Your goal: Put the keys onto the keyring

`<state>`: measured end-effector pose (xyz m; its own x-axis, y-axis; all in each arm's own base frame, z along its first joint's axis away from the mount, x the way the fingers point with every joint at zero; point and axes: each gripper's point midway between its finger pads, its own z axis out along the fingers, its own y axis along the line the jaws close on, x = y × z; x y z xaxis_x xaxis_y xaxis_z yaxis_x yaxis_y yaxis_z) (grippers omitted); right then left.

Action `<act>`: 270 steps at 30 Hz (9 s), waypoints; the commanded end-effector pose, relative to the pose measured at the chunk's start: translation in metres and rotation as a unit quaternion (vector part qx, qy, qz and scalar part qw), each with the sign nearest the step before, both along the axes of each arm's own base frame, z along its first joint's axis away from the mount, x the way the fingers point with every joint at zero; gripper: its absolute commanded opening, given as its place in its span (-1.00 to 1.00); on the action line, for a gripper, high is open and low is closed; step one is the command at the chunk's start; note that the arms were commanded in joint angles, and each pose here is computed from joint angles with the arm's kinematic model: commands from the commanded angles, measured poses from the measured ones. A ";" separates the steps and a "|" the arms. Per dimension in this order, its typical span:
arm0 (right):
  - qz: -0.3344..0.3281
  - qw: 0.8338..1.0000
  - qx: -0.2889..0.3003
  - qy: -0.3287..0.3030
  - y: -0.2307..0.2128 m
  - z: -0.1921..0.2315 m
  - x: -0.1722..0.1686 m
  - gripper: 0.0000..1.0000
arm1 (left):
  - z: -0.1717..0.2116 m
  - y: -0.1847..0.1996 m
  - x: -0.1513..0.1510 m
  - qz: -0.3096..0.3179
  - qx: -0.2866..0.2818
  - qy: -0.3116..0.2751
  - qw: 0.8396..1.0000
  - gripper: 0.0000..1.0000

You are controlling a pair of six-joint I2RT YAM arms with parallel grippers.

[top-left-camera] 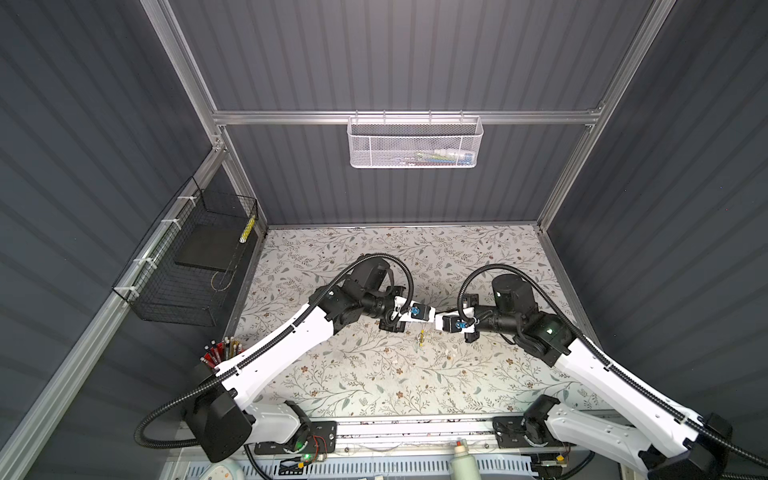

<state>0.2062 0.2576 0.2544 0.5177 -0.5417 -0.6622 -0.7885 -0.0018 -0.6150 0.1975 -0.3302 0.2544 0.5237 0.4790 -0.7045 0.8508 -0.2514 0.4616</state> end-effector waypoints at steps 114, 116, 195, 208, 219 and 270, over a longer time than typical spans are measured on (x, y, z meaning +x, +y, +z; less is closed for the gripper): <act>-0.090 0.970 0.022 0.223 0.003 -0.081 0.051 -0.21 | 0.016 0.086 0.054 0.192 -0.034 -0.003 0.981 -1.00; -0.080 0.959 -0.029 0.269 0.011 -0.096 0.060 -0.29 | 0.017 0.093 0.056 0.206 -0.035 -0.009 0.978 -1.00; -0.433 0.581 -0.203 0.659 0.089 -0.239 0.109 -0.58 | 0.011 0.102 0.064 0.233 -0.050 -0.033 0.971 -1.00; -0.433 0.581 -0.204 0.658 0.090 -0.240 0.110 -0.76 | 0.009 0.102 0.064 0.232 -0.049 -0.032 0.971 -1.00; -0.435 0.625 -0.161 0.629 0.083 -0.218 0.114 -1.00 | 0.012 0.102 0.062 0.232 -0.056 -0.029 0.971 -1.00; -0.091 0.994 0.054 0.029 -0.006 0.026 0.042 -1.00 | 0.012 0.026 0.018 0.067 -0.070 0.049 0.994 -1.00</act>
